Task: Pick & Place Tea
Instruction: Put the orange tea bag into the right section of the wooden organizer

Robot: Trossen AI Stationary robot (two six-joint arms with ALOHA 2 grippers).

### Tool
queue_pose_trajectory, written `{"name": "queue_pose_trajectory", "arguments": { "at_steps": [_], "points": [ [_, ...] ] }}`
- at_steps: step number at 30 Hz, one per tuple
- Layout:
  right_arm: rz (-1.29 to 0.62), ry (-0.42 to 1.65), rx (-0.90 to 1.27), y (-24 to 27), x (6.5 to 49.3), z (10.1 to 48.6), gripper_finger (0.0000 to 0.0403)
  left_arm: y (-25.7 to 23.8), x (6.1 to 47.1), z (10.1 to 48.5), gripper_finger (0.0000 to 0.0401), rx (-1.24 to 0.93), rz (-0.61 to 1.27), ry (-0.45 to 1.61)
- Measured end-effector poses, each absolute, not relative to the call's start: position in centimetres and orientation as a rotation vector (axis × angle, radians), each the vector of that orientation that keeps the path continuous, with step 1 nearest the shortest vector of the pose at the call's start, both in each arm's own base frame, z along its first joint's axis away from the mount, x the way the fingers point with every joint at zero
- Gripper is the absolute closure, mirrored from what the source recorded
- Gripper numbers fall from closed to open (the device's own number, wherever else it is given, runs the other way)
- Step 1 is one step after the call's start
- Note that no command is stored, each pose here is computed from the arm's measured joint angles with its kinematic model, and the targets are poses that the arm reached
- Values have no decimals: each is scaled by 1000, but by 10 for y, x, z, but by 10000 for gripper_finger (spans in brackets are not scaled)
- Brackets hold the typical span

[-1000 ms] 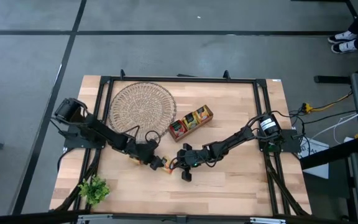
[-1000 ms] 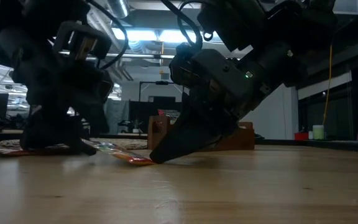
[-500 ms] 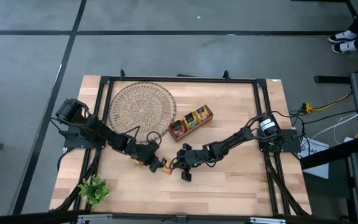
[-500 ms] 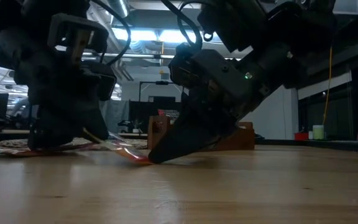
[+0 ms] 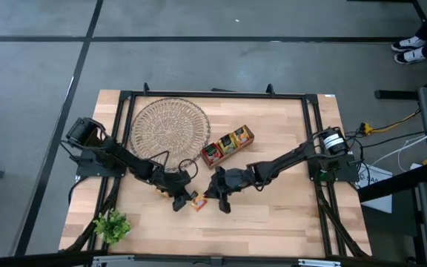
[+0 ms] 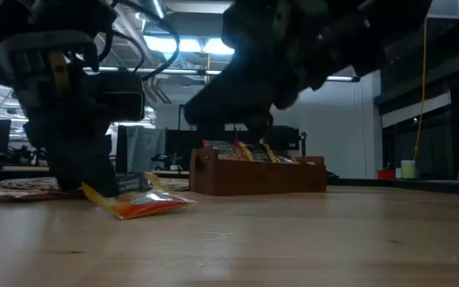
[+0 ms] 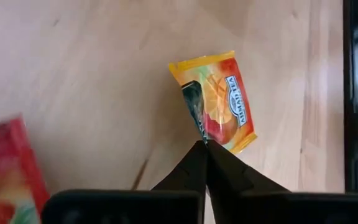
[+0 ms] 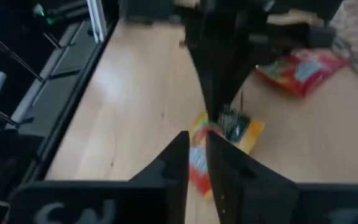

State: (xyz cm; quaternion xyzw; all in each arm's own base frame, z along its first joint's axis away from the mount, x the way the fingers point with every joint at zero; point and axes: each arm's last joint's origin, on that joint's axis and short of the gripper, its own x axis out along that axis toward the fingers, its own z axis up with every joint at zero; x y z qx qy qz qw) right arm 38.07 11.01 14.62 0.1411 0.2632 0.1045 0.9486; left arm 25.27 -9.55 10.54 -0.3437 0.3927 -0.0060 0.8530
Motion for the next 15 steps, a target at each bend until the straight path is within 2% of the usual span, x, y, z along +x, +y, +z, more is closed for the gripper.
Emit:
{"name": "queue_pose_trajectory", "arguments": {
  "at_steps": [9,15],
  "points": [
    [178,501,324,97,389,160,254,-101,274,136,399,-287,-65,866],
    [158,498,331,89,391,160,229,-98,278,158,399,-74,9,922]
  ]
}}
